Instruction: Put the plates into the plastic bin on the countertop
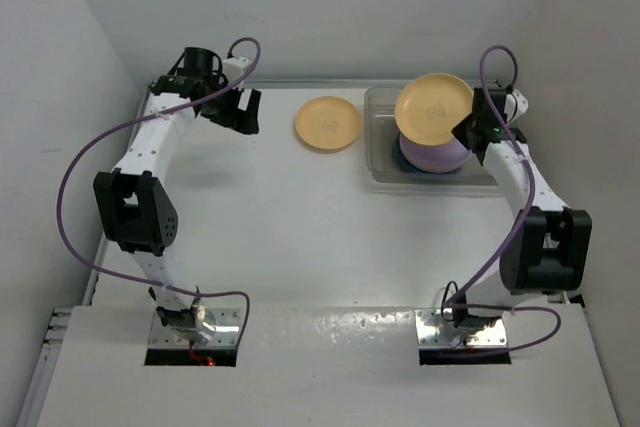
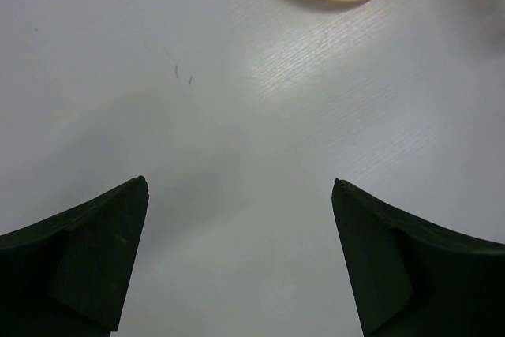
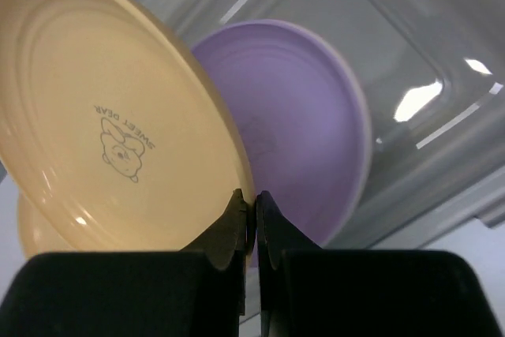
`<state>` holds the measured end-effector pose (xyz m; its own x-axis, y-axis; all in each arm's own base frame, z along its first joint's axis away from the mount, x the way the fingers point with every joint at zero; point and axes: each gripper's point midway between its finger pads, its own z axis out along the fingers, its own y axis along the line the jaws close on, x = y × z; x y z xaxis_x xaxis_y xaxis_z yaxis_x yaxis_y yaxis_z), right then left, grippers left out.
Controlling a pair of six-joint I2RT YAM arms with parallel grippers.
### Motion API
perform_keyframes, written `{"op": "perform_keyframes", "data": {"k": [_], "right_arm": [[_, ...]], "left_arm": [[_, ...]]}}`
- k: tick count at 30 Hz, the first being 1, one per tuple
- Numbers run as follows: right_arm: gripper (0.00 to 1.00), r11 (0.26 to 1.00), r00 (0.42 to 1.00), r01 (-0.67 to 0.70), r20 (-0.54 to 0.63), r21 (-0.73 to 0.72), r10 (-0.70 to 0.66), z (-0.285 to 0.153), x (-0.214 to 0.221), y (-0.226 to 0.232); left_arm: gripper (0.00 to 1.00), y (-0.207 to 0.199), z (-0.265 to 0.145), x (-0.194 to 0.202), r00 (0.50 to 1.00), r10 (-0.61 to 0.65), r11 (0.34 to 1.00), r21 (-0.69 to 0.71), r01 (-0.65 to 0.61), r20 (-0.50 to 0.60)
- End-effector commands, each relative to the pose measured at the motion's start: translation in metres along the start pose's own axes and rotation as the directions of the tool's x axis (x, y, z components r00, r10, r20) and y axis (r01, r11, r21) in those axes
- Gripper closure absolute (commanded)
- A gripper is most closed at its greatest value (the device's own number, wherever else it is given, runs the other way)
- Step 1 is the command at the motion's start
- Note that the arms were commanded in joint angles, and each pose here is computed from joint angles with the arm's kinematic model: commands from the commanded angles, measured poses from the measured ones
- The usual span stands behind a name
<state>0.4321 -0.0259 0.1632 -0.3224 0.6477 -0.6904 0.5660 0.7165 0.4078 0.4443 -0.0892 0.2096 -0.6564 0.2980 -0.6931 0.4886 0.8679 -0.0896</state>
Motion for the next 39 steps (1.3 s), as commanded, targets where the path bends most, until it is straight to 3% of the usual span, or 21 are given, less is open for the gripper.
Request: {"op": "perform_keyframes", "data": {"k": [1, 7, 8, 10, 11, 12, 14, 15, 17, 20, 26, 31, 34, 38, 39], "right_arm": [[1.0, 0.993, 0.998, -0.061, -0.003, 0.103, 0.062, 0.008, -0.015, -0.018], [0.96, 0.988, 0.995, -0.047, -0.08, 0.15, 0.06, 0.022, -0.004, -0.037], [0.84, 0.988, 0.995, -0.035, -0.088, 0.151, 0.049, 0.022, -0.003, -0.038], [0.72, 0.986, 0.991, -0.011, -0.131, 0.166, 0.033, 0.026, 0.008, -0.042], [0.56, 0.984, 0.989, 0.013, -0.147, 0.177, 0.013, 0.026, 0.011, -0.046], [0.47, 0.984, 0.986, 0.024, -0.164, 0.179, 0.005, 0.028, 0.015, -0.047], [0.32, 0.977, 0.978, 0.082, -0.202, 0.194, -0.042, 0.028, 0.019, -0.054], [0.29, 0.974, 0.975, 0.101, -0.217, 0.202, -0.056, 0.03, 0.021, -0.057], [0.26, 0.953, 0.964, 0.183, -0.237, 0.242, -0.124, 0.022, 0.019, -0.067], [0.25, 0.948, 0.964, 0.201, -0.221, 0.245, -0.147, 0.016, 0.016, -0.069], [0.22, 0.949, 0.964, 0.252, -0.13, 0.189, -0.23, 0.002, 0.005, -0.057], [0.22, 0.938, 0.952, 0.303, -0.087, 0.169, -0.292, -0.019, -0.006, -0.047], [0.22, 0.938, 0.948, 0.319, -0.054, 0.14, -0.314, -0.033, -0.009, -0.038], [0.22, 0.942, 0.946, 0.323, -0.02, 0.087, -0.323, -0.049, -0.007, -0.023], [0.22, 0.941, 0.944, 0.329, -0.011, 0.082, -0.33, -0.051, -0.007, -0.021]], "left_arm": [[0.0, -0.007, -0.001, -0.006, 1.0, -0.013, 1.0, 0.021, 0.013, 0.017], [0.01, -0.005, 0.004, 0.0, 1.0, 0.0, 1.0, 0.025, 0.0, -0.001], [0.01, -0.005, 0.004, 0.0, 1.0, 0.009, 1.0, 0.025, -0.009, 0.0], [0.01, -0.006, 0.008, 0.002, 1.0, 0.006, 0.999, 0.038, -0.006, -0.006], [0.01, -0.005, 0.013, 0.005, 1.0, 0.001, 0.999, 0.041, 0.0, -0.018], [0.01, -0.005, 0.013, 0.005, 1.0, 0.001, 0.999, 0.041, 0.0, -0.018], [0.01, -0.004, 0.023, 0.008, 0.999, -0.006, 0.998, 0.055, 0.008, -0.035], [0.01, -0.007, 0.028, 0.005, 1.0, 0.005, 0.998, 0.062, -0.003, -0.031], [0.01, -0.019, 0.049, -0.015, 1.0, 0.03, 0.997, 0.075, -0.029, -0.01], [0.03, -0.028, 0.071, -0.034, 0.999, 0.032, 0.996, 0.081, -0.034, 0.019], [0.04, -0.033, 0.144, -0.078, 0.99, -0.056, 0.998, 0.022, 0.053, 0.126], [0.06, -0.019, 0.217, -0.06, 0.992, -0.086, 0.986, -0.137, 0.099, 0.096], [0.1, -0.002, 0.236, -0.053, 0.988, -0.117, 0.96, -0.242, 0.14, 0.105], [0.21, 0.001, 0.254, -0.035, 0.988, -0.132, 0.957, -0.25, 0.147, 0.076], [0.38, -0.003, 0.262, -0.021, 0.989, -0.139, 0.962, -0.23, 0.145, 0.043]]}}
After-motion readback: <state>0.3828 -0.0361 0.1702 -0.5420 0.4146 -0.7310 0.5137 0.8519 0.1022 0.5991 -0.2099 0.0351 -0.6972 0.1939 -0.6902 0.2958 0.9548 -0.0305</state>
